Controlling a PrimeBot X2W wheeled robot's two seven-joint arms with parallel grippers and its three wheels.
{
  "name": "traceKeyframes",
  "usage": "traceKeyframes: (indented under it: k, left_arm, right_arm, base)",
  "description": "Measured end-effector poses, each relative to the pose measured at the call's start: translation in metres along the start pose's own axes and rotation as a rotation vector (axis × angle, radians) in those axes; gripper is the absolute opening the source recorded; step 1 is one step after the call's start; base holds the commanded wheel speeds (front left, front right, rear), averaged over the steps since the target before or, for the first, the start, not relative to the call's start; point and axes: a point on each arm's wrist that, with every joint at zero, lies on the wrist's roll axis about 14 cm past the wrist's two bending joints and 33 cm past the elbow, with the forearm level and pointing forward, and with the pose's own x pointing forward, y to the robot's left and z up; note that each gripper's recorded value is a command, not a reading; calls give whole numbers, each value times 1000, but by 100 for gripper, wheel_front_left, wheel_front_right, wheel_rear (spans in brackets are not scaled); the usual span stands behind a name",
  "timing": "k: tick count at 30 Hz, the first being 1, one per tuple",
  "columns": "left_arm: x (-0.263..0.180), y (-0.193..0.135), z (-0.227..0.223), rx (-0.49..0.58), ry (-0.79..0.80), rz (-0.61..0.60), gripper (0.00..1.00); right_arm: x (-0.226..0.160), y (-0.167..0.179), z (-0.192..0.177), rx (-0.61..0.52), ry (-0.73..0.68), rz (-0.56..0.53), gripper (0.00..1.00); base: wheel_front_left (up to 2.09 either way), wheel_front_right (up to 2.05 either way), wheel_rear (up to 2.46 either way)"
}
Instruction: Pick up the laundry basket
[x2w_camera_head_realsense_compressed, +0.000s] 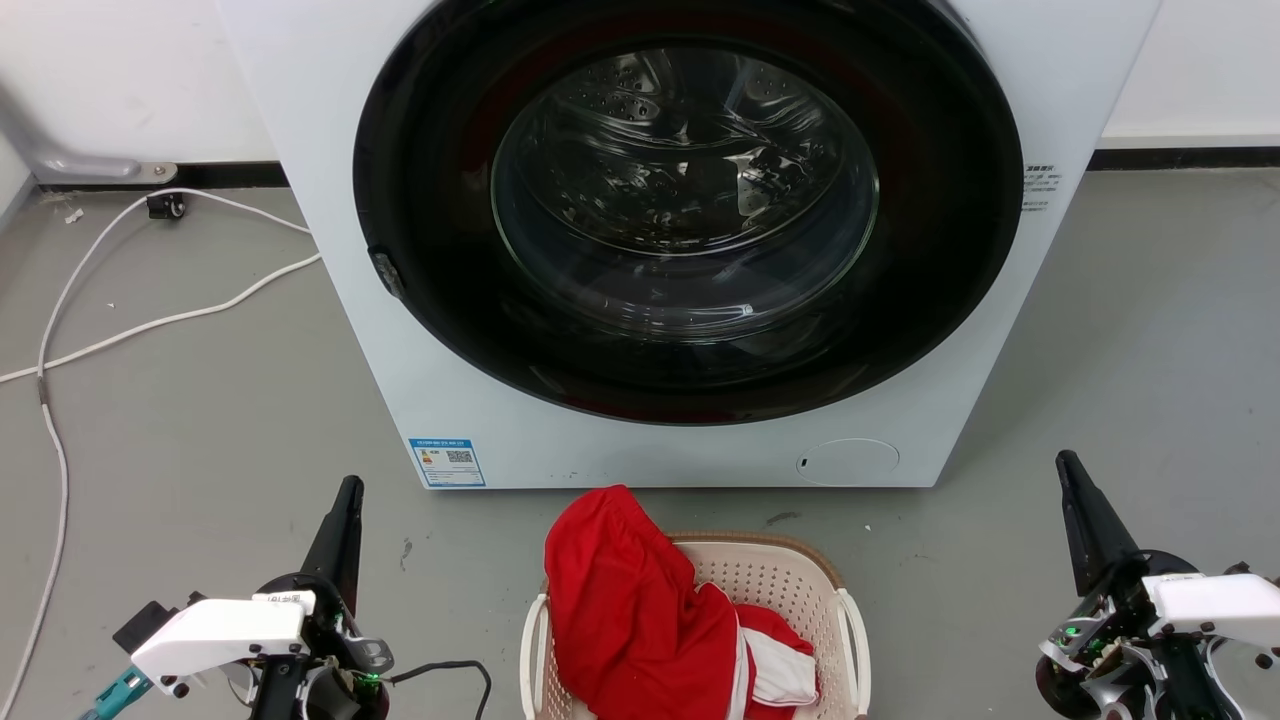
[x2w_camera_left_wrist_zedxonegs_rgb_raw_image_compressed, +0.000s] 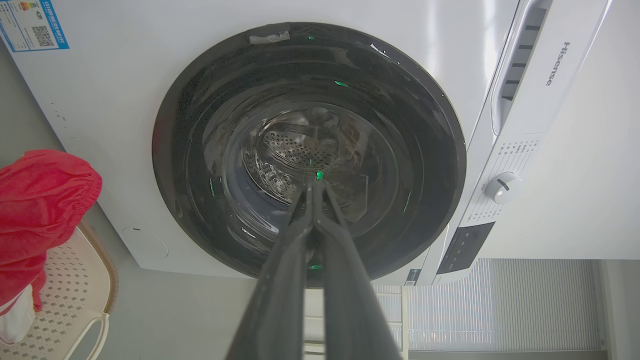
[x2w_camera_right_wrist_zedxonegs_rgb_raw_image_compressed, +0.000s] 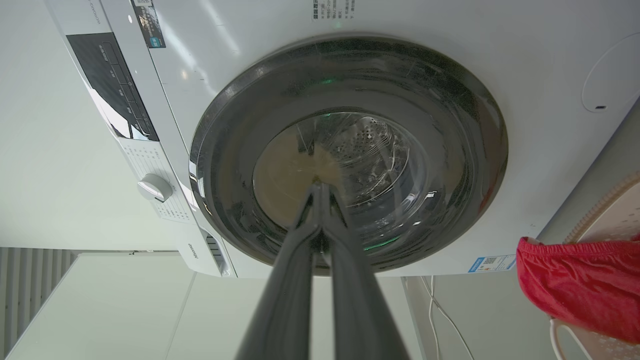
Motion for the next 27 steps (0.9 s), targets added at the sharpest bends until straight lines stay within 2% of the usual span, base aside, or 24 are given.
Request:
traceKeyframes:
  k: [27]
  left_arm:
    - [0, 0, 0, 0, 0, 0, 0]
  right_arm:
    - [0, 0, 0, -2, 0, 0, 0]
  base:
    - [0, 0, 0]
